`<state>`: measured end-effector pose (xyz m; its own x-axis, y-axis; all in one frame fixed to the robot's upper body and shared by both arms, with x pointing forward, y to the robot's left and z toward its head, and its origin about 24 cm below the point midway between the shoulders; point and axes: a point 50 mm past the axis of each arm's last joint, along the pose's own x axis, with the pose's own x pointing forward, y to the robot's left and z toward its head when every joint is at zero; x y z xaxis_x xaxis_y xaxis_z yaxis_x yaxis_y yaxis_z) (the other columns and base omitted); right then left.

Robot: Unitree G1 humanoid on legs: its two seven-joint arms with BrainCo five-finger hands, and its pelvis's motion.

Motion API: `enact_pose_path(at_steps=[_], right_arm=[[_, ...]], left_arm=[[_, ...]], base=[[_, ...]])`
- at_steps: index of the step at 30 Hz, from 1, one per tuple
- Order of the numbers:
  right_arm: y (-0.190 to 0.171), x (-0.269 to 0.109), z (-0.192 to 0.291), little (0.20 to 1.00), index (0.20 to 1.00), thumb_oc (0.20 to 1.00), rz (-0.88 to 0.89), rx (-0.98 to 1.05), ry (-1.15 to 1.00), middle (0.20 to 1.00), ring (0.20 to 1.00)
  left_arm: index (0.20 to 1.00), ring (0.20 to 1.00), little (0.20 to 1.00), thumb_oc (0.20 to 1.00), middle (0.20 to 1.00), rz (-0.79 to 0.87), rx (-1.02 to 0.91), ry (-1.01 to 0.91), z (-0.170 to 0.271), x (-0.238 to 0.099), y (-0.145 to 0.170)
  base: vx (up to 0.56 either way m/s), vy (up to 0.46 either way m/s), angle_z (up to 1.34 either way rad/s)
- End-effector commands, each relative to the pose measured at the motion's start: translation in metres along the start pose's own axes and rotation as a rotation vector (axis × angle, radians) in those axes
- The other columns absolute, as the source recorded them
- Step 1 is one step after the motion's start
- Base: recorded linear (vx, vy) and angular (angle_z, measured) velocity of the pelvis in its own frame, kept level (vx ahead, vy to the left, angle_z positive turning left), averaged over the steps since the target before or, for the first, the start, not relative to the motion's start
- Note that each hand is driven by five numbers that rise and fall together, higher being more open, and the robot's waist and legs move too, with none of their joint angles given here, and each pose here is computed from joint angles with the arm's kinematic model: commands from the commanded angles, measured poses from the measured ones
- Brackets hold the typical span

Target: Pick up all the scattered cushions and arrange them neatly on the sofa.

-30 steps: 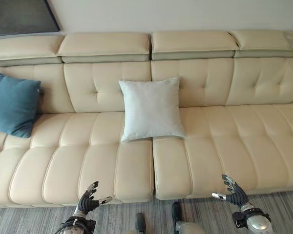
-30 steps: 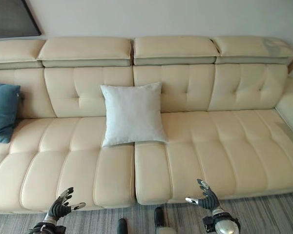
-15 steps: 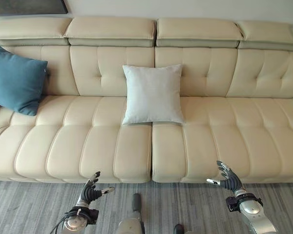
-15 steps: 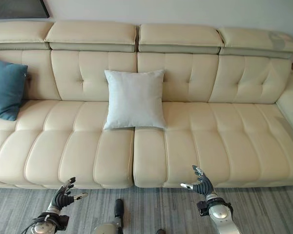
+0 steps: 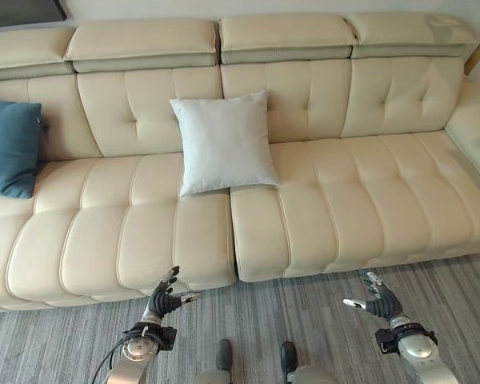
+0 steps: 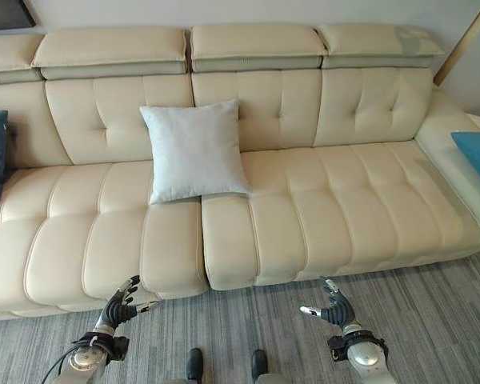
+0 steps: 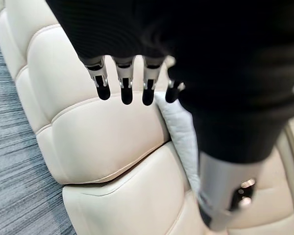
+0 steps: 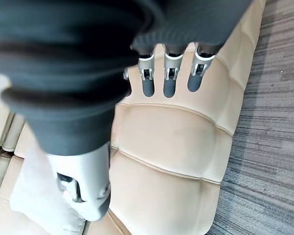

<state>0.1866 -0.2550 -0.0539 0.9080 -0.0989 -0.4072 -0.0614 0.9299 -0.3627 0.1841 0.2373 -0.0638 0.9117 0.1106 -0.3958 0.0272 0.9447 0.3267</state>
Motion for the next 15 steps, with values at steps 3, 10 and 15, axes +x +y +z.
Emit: enact_pose_path(at_steps=[3,10,15], right_arm=[[-0.005,0.008,0.013,1.000,1.000,1.000,-0.050,0.113,-0.057,1.000,1.000],[0.005,0.018,0.028,1.000,1.000,1.000,-0.049,0.143,-0.101,1.000,1.000],[0.015,0.019,0.034,1.000,1.000,1.000,-0.011,0.128,-0.121,1.000,1.000]], left_arm=[[1.000,1.000,1.000,1.000,1.000,-0.034,0.070,-0.060,0.010,-0.001,0.007],[1.000,1.000,1.000,1.000,1.000,-0.032,0.056,-0.074,0.015,0.003,0.005],[1.000,1.000,1.000,1.000,1.000,-0.054,0.067,-0.083,0.018,0.003,0.005]], base=[[-0.02,0.112,-0.45],[-0.03,0.051,-1.02],[0.04,-0.099,-1.64]])
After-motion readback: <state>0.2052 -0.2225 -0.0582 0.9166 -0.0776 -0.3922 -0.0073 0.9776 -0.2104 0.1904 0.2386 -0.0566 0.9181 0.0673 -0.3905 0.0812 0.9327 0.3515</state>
